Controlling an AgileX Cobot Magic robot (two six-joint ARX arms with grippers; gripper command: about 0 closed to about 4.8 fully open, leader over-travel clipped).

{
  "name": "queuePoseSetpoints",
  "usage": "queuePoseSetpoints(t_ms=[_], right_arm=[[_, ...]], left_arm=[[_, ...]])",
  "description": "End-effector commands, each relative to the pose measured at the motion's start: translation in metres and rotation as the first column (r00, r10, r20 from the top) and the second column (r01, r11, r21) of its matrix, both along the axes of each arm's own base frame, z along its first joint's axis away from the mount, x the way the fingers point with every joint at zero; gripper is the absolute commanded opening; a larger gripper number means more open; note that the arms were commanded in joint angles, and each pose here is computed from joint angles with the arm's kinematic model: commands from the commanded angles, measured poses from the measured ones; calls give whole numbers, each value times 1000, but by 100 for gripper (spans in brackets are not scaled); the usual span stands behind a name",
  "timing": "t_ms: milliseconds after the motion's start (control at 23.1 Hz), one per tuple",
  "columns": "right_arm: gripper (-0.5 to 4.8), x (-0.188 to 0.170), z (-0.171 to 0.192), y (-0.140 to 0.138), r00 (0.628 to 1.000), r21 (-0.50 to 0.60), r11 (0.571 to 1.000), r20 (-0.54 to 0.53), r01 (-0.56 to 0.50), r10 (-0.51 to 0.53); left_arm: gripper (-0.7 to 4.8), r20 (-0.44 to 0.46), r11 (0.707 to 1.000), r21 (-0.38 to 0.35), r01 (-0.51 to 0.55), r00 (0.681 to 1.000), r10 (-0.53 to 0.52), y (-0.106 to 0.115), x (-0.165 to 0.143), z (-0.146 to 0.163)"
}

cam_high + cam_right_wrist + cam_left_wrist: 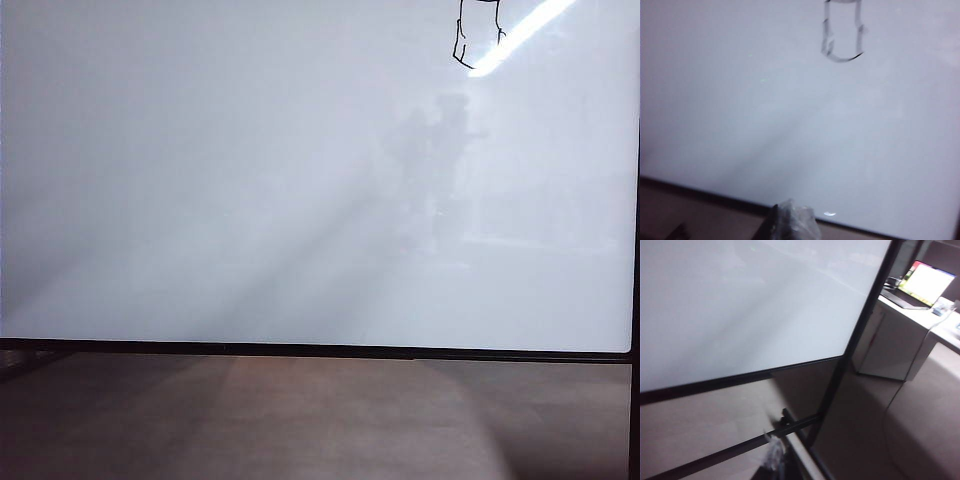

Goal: Reach to the right to find the marker pen, pick it up, and write the number 0 on the whiteboard.

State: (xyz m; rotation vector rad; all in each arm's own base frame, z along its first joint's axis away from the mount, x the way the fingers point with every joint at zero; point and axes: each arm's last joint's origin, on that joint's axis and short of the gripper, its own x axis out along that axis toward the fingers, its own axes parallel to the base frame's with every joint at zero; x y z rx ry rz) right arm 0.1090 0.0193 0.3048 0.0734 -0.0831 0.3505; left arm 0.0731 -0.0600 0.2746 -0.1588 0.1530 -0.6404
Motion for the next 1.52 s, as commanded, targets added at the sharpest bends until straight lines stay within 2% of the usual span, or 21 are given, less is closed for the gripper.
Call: queuePoseSetpoints(t_ms=[43, 173, 607, 910, 1040, 1213, 1517], right_arm=[[-5, -3, -17, 9, 997, 3, 997, -10, -75, 75], [-5, -4, -38, 17, 990, -2, 992, -58, -128, 127], [-5, -5, -98, 37, 944, -19, 964, -211, -264, 254], [0, -6, -131, 40, 912, 36, 960, -305, -277, 274], [0, -7, -140, 39, 902, 32, 958, -328, -285, 279], [0, -10, -156, 37, 905, 21, 959, -326, -282, 273], [0, -13, -154, 36, 915, 28, 959, -292, -282, 278]], left_arm=[[-5, 55, 997, -73, 9, 998, -5, -7, 7, -17], [-5, 51, 997, -69, 22, 999, -18, -11, 12, -39], [-5, -67, 999, 27, 39, 997, -37, -14, 15, -94], [-5, -101, 998, 54, 40, 994, -34, -14, 14, -126], [-5, -89, 995, 76, 66, 994, -59, -14, 14, -126], [-5, -123, 991, 103, 80, 990, -67, -14, 13, -130], [-5, -124, 991, 103, 81, 990, -68, -14, 13, -130]])
